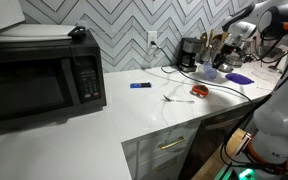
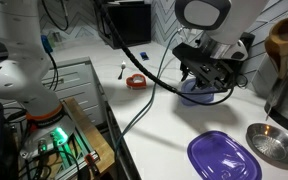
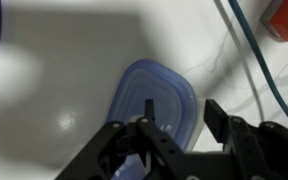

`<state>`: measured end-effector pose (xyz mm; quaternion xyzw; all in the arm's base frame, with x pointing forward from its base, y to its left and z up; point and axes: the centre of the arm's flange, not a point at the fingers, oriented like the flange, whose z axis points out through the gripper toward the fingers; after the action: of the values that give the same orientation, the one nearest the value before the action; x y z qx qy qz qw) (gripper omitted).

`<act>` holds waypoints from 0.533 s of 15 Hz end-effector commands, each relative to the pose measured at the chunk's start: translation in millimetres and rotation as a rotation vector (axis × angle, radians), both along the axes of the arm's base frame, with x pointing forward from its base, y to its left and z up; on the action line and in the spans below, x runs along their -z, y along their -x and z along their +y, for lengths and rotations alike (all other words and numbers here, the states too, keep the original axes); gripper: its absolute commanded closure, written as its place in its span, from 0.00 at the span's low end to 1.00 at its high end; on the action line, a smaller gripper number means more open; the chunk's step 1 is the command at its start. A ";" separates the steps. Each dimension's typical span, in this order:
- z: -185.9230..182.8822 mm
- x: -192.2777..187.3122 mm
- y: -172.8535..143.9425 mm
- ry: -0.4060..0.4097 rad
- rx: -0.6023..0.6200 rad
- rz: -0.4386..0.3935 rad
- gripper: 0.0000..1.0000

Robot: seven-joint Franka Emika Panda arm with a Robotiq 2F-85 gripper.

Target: Pick up the clear lunch box with a light blue lid and place it on the kitchen counter to the left side of the black cable

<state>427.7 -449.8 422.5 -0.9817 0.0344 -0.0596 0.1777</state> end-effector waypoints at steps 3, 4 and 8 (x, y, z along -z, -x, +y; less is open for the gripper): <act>-22.7 3.5 1.3 -0.129 -0.072 -0.004 0.46; -25.7 4.2 2.5 -0.142 -0.072 0.001 0.45; -39.4 6.6 5.7 -0.189 -0.059 -0.001 0.49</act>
<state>419.9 -468.2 419.1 -0.9682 0.0135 -0.0445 0.2459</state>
